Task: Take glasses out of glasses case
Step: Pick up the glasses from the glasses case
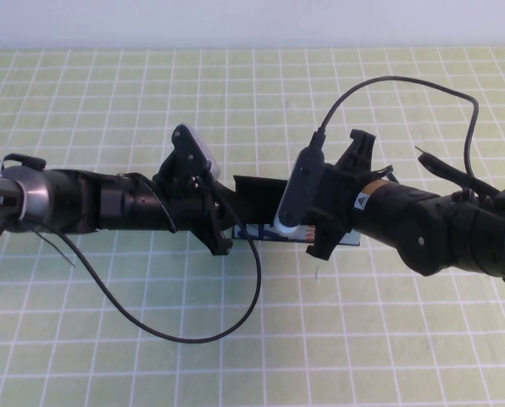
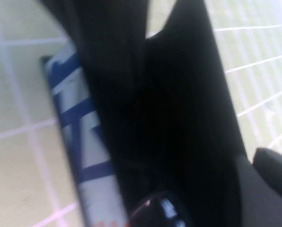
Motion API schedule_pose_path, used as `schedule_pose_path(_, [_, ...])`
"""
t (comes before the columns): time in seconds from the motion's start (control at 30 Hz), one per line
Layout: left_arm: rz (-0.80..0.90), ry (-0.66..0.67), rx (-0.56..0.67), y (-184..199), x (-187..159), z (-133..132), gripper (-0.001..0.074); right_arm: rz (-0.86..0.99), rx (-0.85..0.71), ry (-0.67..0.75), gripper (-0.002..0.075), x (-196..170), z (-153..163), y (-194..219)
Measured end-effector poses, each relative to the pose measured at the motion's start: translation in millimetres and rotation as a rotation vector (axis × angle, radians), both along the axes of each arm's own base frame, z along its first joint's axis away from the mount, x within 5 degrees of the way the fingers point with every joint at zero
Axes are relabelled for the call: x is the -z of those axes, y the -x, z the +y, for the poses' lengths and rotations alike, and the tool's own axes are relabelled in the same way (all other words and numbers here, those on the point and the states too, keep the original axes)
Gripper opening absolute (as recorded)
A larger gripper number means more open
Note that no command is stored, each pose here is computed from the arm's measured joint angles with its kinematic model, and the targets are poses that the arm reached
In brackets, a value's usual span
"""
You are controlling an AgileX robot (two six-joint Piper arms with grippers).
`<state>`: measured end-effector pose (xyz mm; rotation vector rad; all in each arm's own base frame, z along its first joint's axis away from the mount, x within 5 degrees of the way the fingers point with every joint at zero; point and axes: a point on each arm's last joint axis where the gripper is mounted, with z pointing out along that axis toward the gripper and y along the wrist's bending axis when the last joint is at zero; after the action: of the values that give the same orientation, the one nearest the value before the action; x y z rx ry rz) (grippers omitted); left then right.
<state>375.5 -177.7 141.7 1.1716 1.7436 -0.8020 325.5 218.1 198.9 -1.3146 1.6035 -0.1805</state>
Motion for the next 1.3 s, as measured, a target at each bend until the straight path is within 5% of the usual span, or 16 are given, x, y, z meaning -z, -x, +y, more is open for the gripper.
schedule_pose_path(0.23, [0.007,-0.003,-0.01,-1.7,3.1,0.1,-0.0004,-0.046,0.089,-0.101,0.0109,-6.8,-2.2,-5.6])
schedule_pose_path(0.6, [0.018,0.009,-0.012,-1.6,3.1,-0.4,-0.0004,-0.061,0.344,-0.279,0.0124,2.3,-13.2,-19.3])
schedule_pose_path(0.97, [-0.03,0.121,0.117,0.1,-15.0,-9.1,-0.0004,-0.06,0.374,-0.298,0.0125,5.8,-11.0,-26.5])
schedule_pose_path(1.3, [-0.124,0.102,0.073,-28.1,-31.0,-13.9,-0.0004,-0.059,0.375,-0.299,0.0125,5.8,-11.1,-26.5])
